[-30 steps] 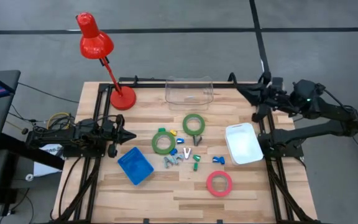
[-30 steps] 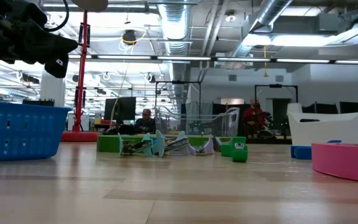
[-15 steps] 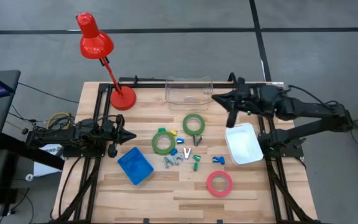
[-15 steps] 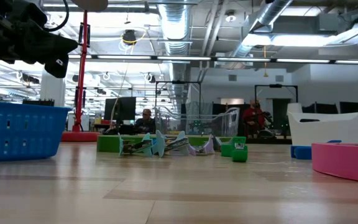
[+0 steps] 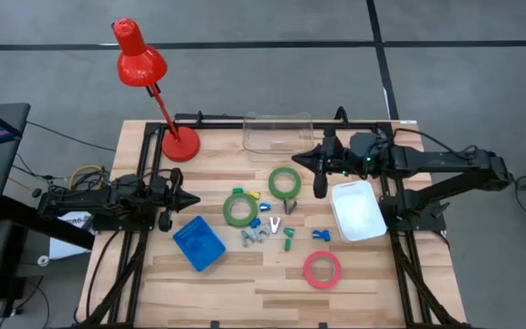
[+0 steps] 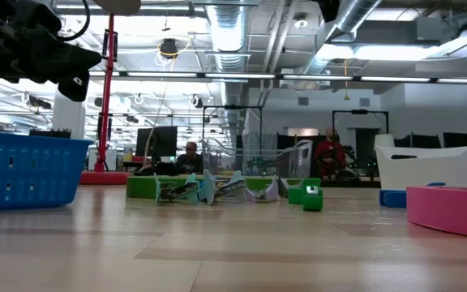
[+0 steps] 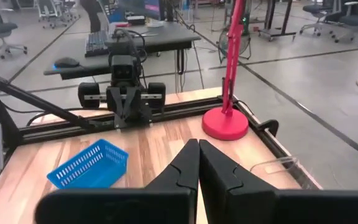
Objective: Pick and place Stapler, Stapler remover, tape
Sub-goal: Put the right green tape into the transparent bin
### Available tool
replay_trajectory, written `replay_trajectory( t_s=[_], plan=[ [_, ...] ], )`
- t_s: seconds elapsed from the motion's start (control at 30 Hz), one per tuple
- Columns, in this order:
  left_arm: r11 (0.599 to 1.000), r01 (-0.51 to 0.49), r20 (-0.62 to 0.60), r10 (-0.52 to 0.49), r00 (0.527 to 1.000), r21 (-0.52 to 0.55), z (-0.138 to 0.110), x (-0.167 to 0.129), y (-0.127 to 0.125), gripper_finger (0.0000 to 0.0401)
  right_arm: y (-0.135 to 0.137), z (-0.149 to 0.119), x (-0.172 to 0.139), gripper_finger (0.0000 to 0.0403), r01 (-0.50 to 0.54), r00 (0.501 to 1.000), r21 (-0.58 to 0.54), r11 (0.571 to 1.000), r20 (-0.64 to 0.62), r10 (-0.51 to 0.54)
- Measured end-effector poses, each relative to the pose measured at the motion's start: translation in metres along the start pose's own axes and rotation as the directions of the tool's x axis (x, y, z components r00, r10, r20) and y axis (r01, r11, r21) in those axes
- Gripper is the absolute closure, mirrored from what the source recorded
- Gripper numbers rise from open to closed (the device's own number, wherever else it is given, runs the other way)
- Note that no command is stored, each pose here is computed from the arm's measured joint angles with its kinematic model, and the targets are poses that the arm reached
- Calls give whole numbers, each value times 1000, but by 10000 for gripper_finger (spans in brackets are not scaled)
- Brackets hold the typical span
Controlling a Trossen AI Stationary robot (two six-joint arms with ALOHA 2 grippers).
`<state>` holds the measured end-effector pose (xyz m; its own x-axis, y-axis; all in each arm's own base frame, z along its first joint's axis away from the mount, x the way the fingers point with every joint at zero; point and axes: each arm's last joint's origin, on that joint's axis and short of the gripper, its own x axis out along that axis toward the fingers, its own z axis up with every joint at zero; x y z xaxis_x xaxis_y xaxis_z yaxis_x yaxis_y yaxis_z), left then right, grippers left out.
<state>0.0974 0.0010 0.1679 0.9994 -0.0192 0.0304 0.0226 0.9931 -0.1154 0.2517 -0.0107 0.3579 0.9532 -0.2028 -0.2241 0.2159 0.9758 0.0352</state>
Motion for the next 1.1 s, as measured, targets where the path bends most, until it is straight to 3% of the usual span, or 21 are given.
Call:
replay_trajectory(
  t_s=[0.23, 0.57, 0.83, 1.1],
  plan=[
    [1000, 0, 0, 0, 1000, 0, 0, 0, 0, 393, -3, 2, -2, 403, -17, 1000, 12, 1000, -5, 17],
    [1000, 0, 0, 0, 1000, 0, 0, 0, 0, 393, -31, 36, -18, 403, -12, 999, 50, 999, -40, 14],
    [1000, 0, 0, 0, 1000, 0, 0, 0, 0, 393, -49, 33, -22, 403, -6, 989, -27, 1000, -147, 2],
    [1000, 0, 0, 0, 1000, 0, 0, 0, 0, 393, -58, 17, 1, 403, -17, 964, -39, 999, -266, 6]
  ],
)
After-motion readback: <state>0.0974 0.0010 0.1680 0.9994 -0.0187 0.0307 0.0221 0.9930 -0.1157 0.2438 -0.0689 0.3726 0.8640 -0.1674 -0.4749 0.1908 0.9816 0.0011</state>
